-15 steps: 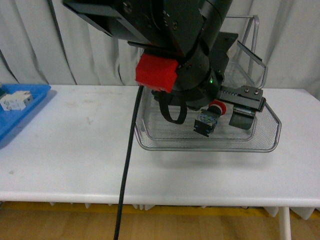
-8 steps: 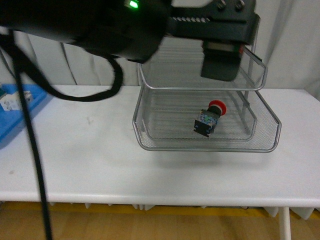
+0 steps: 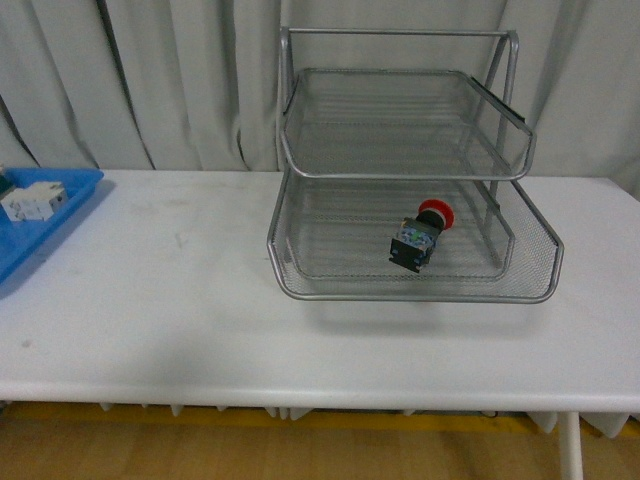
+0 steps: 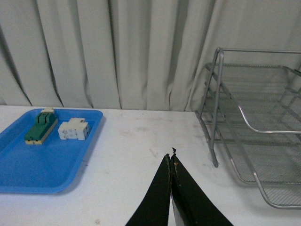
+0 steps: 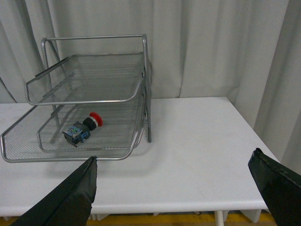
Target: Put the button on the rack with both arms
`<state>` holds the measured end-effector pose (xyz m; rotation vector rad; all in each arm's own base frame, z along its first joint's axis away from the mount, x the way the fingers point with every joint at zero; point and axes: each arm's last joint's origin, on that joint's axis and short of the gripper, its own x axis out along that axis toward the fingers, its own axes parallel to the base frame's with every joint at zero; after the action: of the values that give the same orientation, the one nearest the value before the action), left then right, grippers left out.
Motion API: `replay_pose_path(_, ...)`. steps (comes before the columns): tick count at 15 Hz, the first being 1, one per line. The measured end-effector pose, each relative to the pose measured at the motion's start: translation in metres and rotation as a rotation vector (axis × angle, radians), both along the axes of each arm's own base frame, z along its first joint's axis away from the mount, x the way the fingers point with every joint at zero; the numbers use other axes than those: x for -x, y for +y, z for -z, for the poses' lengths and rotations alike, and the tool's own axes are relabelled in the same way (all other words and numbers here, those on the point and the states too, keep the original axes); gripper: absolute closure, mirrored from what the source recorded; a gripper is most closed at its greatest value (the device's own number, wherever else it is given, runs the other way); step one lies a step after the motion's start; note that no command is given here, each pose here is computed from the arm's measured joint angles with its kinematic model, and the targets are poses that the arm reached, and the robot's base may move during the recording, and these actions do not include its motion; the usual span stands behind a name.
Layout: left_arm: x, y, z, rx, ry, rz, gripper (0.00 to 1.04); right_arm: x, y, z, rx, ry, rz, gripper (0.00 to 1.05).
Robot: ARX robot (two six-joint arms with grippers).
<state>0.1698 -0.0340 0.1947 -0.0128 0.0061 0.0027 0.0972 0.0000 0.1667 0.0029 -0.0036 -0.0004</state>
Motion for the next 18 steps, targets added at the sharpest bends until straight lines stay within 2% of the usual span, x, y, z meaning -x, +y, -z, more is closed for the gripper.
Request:
replay_pose_path(1,0.006,0.005,0.002,0.001,-0.009,-0.002,1.03,0.0,0.0,0.0,0.0,0.0,0.0,0.06)
replay_pose_path(3,0.016,0.014,0.012,-0.003,0.013,-0.002,1.03,0.0,0.0,0.0,0.0,0.0,0.0,0.06)
replay_pose_path(9,0.037,0.035,0.021,-0.002,-0.014,-0.019,1.03,0.0,0.0,0.0,0.0,0.0,0.0,0.06)
replay_pose_path(11,0.042,0.034,0.028,-0.002,0.002,0.005,1.03,0.0,0.0,0.0,0.0,-0.001,0.0,0.06)
replay_pose_path(18,0.051,0.034,0.025,-0.002,-0.014,0.005,1.03,0.0,0.0,0.0,0.0,0.0,0.0,0.06)
